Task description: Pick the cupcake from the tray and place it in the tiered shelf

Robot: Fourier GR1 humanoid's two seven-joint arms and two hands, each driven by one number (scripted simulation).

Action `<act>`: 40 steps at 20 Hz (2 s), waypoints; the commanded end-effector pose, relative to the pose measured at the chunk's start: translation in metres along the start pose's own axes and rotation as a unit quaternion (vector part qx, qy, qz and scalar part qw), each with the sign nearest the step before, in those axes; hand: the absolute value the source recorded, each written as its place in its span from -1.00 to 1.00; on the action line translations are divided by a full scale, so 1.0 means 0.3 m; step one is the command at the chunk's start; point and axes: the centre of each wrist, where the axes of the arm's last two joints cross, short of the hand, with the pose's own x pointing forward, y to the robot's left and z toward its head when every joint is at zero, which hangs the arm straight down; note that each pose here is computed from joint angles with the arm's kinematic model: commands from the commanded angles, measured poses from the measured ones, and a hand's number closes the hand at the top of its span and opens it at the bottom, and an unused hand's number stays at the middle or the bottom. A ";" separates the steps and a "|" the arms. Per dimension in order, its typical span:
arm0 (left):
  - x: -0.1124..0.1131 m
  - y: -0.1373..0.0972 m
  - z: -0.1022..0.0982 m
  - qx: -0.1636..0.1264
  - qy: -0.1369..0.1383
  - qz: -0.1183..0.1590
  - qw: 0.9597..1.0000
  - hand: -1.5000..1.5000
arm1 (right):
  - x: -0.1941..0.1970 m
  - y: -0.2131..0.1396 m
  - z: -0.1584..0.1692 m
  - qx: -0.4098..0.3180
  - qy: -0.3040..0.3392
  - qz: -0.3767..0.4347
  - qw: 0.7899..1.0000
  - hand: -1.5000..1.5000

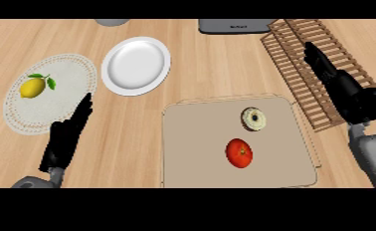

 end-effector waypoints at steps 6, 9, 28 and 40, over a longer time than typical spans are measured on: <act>-0.027 0.062 0.000 0.045 0.094 0.116 0.988 0.00 | 0.047 -0.271 0.154 -0.221 -0.066 0.059 0.971 1.00; -0.027 -0.002 0.021 0.000 0.097 0.139 0.986 0.00 | -0.195 -0.251 0.263 -0.272 0.183 0.105 0.939 1.00; 0.033 0.016 -0.008 -0.005 0.109 0.139 0.984 0.00 | 0.214 -0.108 0.346 -0.016 0.155 0.134 0.979 -1.00; 0.022 -0.018 -0.039 -0.016 0.103 0.141 0.984 0.00 | 0.363 0.091 0.070 -0.076 0.275 0.215 0.934 -1.00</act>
